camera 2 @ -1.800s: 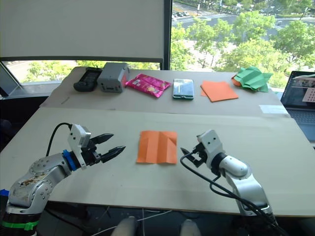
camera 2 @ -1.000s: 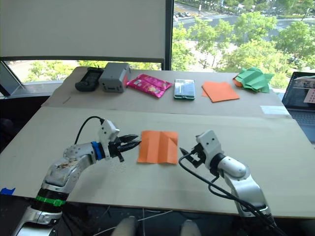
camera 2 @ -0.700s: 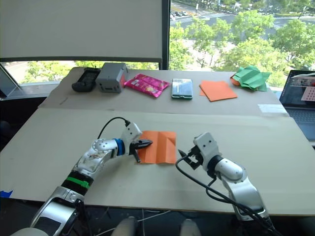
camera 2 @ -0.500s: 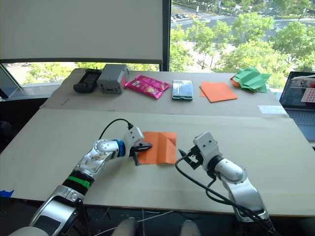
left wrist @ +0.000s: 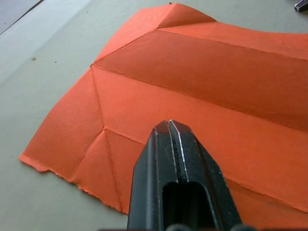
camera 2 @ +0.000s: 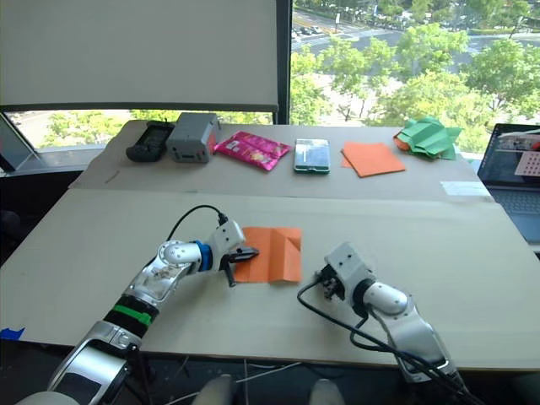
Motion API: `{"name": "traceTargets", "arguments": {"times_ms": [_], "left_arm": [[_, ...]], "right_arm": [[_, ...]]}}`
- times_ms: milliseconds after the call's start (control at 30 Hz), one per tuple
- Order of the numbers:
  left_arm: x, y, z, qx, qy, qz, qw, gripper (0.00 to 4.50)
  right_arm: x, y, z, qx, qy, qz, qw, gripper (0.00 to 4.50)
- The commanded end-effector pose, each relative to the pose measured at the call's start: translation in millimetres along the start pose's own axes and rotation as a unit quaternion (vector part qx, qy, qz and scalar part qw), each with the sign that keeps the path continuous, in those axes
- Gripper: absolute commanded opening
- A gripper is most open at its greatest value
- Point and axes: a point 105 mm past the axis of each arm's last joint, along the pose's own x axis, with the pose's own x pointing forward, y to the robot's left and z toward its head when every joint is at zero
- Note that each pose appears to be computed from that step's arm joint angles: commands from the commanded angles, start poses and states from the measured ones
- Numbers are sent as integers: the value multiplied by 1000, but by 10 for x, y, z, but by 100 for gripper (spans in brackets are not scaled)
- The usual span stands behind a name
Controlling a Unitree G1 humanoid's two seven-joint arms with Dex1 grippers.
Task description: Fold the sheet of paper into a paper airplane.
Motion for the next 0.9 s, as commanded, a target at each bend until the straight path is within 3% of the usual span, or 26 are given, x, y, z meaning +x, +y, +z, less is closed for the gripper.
{"name": "traceTargets", "arguments": {"times_ms": [33,333,500,700,900], "left_arm": [[-18,-101,-319,-23,59,-11,998,0],[-18,-89,-307,-25,58,-6,998,0],[-31,-69,-312,-26,59,-2,998,0],[-46,-58,-326,-27,62,2,998,0],[-76,-50,-335,-30,63,7,998,0]], "right_arm": [[126,125,60,-23,-2,26,999,4],[511,190,320,-12,-44,38,998,4],[509,182,679,33,-119,55,991,4],[468,336,931,54,-167,98,980,4],[321,126,772,46,-145,60,987,4]]}}
